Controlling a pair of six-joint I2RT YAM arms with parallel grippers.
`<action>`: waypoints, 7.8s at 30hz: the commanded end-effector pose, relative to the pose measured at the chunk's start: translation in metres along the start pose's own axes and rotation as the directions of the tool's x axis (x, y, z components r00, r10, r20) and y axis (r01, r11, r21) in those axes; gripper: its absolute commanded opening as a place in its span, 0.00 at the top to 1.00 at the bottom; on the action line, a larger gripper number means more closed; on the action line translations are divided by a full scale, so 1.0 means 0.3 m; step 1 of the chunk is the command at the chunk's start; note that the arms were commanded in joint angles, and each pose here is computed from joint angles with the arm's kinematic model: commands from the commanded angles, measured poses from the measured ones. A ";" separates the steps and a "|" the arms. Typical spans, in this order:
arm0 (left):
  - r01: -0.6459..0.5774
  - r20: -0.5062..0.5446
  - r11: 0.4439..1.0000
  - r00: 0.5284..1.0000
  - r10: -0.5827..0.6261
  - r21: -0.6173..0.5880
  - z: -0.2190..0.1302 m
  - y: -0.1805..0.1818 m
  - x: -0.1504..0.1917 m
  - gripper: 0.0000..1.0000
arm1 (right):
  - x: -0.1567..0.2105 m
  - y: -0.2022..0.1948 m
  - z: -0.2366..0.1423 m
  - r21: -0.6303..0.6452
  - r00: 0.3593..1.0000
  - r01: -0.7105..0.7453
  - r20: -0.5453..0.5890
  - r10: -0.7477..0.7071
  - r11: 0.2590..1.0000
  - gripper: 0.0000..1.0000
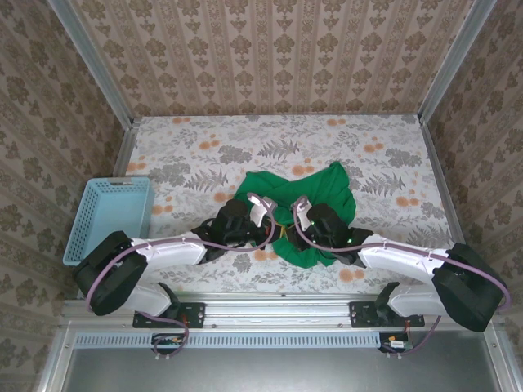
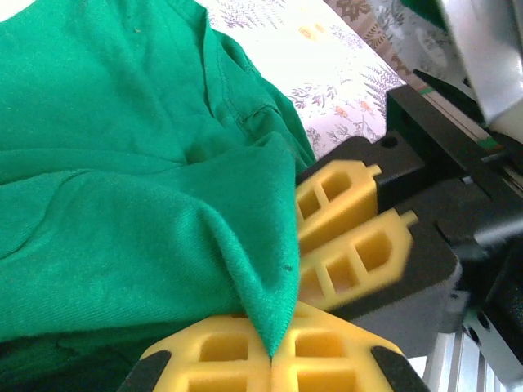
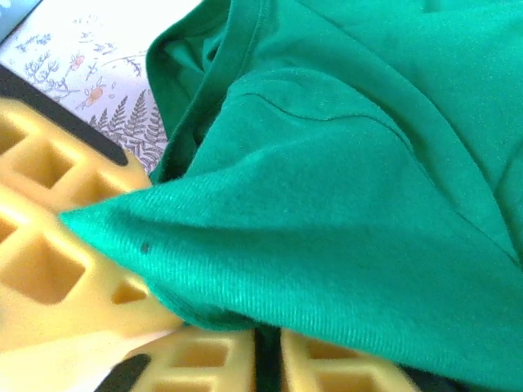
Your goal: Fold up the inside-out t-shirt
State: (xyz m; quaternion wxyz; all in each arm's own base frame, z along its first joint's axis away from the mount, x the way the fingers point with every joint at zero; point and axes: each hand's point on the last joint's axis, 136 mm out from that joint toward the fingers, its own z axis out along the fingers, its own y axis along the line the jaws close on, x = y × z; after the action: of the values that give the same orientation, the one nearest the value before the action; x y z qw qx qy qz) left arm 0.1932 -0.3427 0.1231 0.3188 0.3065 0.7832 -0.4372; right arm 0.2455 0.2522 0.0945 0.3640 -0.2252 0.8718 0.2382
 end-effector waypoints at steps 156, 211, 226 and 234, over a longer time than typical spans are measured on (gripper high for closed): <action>0.134 0.030 0.685 0.986 -0.161 -0.716 -0.569 0.253 -0.375 1.00 | -0.310 -0.435 -0.821 0.653 0.917 -0.395 0.325 0.232 0.646 1.00; 0.264 0.203 0.489 0.964 -0.173 -0.832 -0.716 0.578 -0.448 1.00 | -0.320 -0.607 -0.885 0.563 0.799 -0.602 0.443 0.408 0.567 1.00; 0.397 0.539 0.448 0.804 0.252 -0.801 -1.335 0.113 -0.740 1.00 | -0.628 -0.506 -1.104 0.430 0.724 -0.603 0.650 0.234 0.672 1.00; 0.477 0.462 0.400 0.876 -0.140 -0.783 -1.143 0.406 -0.591 1.00 | -0.592 -0.638 -0.832 0.417 0.757 -0.620 0.539 0.368 0.665 1.00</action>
State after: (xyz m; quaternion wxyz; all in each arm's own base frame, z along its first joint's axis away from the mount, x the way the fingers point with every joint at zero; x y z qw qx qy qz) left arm 0.3095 -0.0269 0.3825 0.5418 -0.1077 0.8324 -0.0450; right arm 0.3106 -0.0100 0.3497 0.5212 0.1991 0.8264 0.0760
